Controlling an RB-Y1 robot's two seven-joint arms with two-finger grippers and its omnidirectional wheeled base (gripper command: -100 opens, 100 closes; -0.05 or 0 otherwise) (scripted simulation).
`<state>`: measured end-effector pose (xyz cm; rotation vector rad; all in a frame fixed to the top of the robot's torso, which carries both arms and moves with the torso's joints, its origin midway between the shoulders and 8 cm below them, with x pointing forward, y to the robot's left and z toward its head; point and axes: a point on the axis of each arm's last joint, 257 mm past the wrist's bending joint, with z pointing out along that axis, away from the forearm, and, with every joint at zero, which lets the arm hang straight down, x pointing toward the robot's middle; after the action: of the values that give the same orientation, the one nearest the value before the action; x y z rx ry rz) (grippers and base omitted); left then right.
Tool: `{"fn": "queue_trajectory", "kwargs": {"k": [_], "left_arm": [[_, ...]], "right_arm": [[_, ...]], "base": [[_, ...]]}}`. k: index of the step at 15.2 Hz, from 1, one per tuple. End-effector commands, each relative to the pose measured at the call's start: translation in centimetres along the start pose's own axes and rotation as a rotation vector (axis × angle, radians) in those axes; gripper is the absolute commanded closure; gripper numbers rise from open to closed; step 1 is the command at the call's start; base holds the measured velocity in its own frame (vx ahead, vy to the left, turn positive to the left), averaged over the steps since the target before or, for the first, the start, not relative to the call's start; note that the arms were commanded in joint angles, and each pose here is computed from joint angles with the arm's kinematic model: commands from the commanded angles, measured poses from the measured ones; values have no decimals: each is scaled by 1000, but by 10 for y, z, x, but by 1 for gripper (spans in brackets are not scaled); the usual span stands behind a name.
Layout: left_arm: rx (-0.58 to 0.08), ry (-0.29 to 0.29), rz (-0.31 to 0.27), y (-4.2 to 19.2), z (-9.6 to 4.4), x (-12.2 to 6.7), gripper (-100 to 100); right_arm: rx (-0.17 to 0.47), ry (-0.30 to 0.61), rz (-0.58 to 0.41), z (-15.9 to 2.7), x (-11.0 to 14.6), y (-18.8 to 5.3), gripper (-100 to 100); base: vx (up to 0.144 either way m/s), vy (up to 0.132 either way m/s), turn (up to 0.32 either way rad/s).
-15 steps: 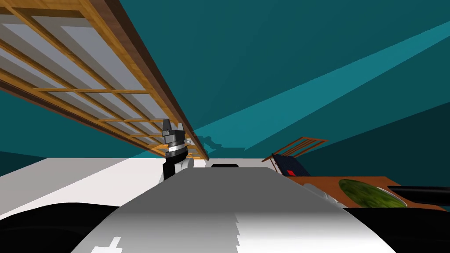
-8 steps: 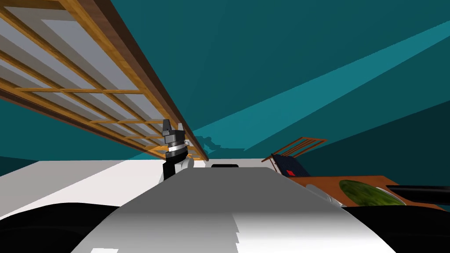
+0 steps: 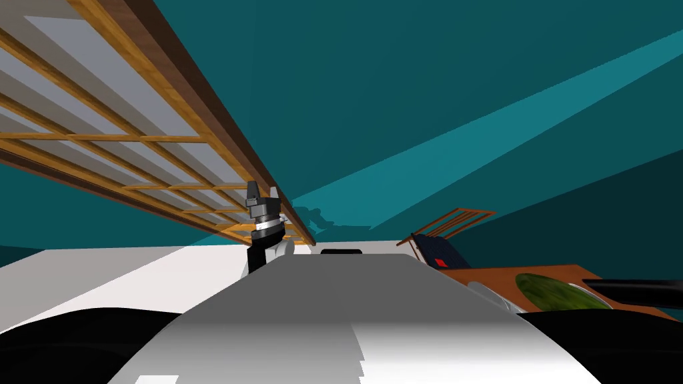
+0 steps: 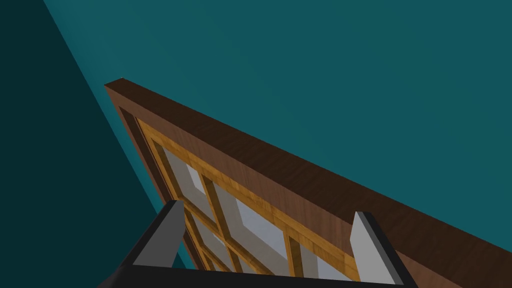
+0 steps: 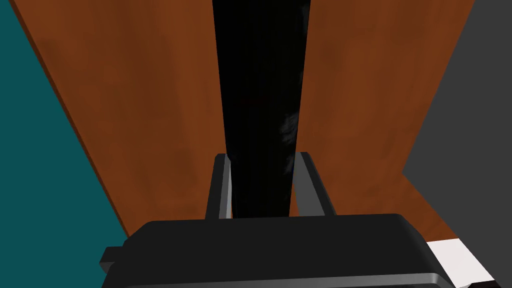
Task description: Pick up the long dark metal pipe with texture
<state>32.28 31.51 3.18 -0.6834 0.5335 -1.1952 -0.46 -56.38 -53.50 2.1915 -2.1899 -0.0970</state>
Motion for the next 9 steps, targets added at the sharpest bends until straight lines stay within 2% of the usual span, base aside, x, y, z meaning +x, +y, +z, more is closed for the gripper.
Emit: {"fn": "queue_trajectory", "kwargs": {"k": [1,3,4,6,7,8,9], "left_arm": [[0,0,0,0,0,0,0],[0,0,0,0,0,0,0],[0,0,0,0,0,0,0],[0,0,0,0,0,0,0],[0,0,0,0,0,0,0],[0,0,0,0,0,0,0],[0,0,0,0,0,0,0]], "right_arm": [[0,0,0,0,0,0,100],[1,0,-1,0,0,-1,100],[3,-6,-11,1,3,-9,100],[-8,-38,-5,6,-11,-4,100],[-8,-39,-5,7,-11,-4,100],[1,-28,-16,4,-1,-16,100],[-5,-42,-10,6,-7,-13,100]], "base": [[0,0,0],[0,0,0],[-44,17,71],[-61,15,73],[-32,0,2],[-51,19,53],[-68,24,75]]}}
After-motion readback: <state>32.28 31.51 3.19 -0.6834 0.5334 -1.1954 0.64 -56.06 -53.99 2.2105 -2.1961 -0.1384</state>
